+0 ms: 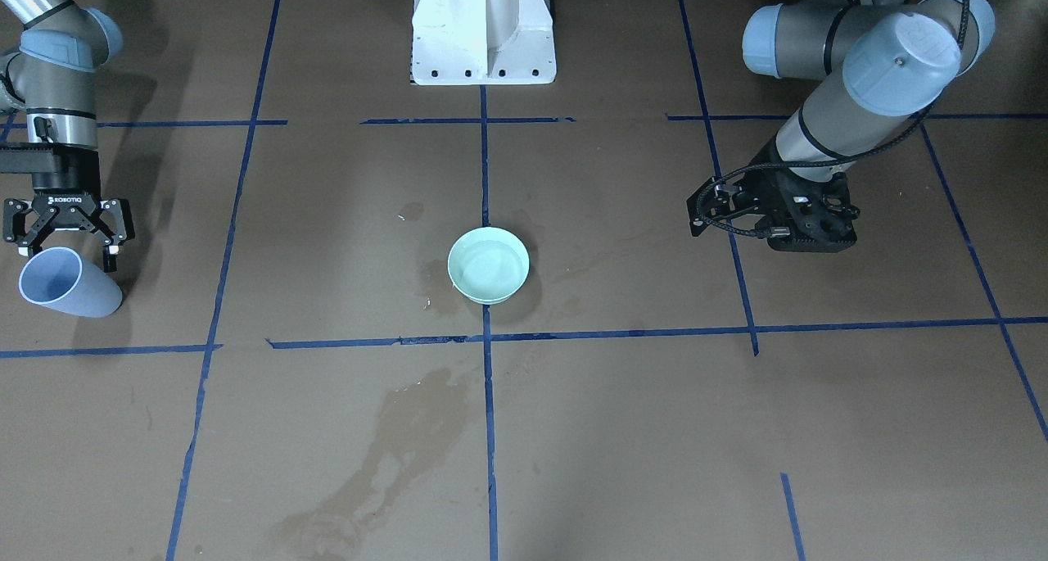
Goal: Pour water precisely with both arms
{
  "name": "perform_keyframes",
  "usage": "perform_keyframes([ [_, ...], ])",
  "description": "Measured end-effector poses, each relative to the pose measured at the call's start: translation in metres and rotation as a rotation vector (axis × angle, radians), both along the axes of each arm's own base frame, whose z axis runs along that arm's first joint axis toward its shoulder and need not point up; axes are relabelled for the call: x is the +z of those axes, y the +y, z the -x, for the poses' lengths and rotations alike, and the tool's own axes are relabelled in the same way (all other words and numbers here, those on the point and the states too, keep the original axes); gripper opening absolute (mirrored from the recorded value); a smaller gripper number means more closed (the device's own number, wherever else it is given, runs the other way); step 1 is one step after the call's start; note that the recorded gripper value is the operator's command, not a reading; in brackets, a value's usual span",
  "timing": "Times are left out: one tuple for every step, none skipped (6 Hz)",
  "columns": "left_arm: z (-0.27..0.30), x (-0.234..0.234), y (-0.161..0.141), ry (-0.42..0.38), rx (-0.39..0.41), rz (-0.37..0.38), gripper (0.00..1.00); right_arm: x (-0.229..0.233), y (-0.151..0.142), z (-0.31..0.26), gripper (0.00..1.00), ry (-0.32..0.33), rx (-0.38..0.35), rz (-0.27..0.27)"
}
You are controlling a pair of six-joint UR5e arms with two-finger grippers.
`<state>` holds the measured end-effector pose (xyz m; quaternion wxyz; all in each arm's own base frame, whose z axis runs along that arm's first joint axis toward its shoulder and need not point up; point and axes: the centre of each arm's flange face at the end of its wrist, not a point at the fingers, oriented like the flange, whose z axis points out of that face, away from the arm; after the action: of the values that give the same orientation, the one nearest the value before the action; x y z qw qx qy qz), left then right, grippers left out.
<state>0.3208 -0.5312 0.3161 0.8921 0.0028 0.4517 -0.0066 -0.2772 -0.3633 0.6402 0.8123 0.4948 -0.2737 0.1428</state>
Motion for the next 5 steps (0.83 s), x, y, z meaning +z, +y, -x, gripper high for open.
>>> perform_keyframes([
  [0.000, 0.000, 0.000, 0.000, 0.000, 0.000, 1.00, -0.007, -0.010, 0.006, 1.00, -0.008, 0.011, -0.010],
  [0.000, 0.000, 0.000, 0.000, 0.000, 0.000, 1.00, -0.010, -0.015, 0.010, 1.00, -0.013, 0.017, -0.015],
  [0.000, 0.000, 0.000, 0.000, 0.000, 0.000, 1.00, -0.010, -0.018, 0.011, 1.00, -0.015, 0.023, -0.016],
  [0.000, 0.000, 0.000, 0.000, 0.000, 0.000, 1.00, -0.009, -0.020, 0.010, 1.00, -0.014, 0.028, -0.015],
  [0.000, 0.000, 0.000, 0.000, 0.000, 0.000, 1.00, -0.009, -0.023, 0.010, 1.00, -0.015, 0.034, -0.015],
])
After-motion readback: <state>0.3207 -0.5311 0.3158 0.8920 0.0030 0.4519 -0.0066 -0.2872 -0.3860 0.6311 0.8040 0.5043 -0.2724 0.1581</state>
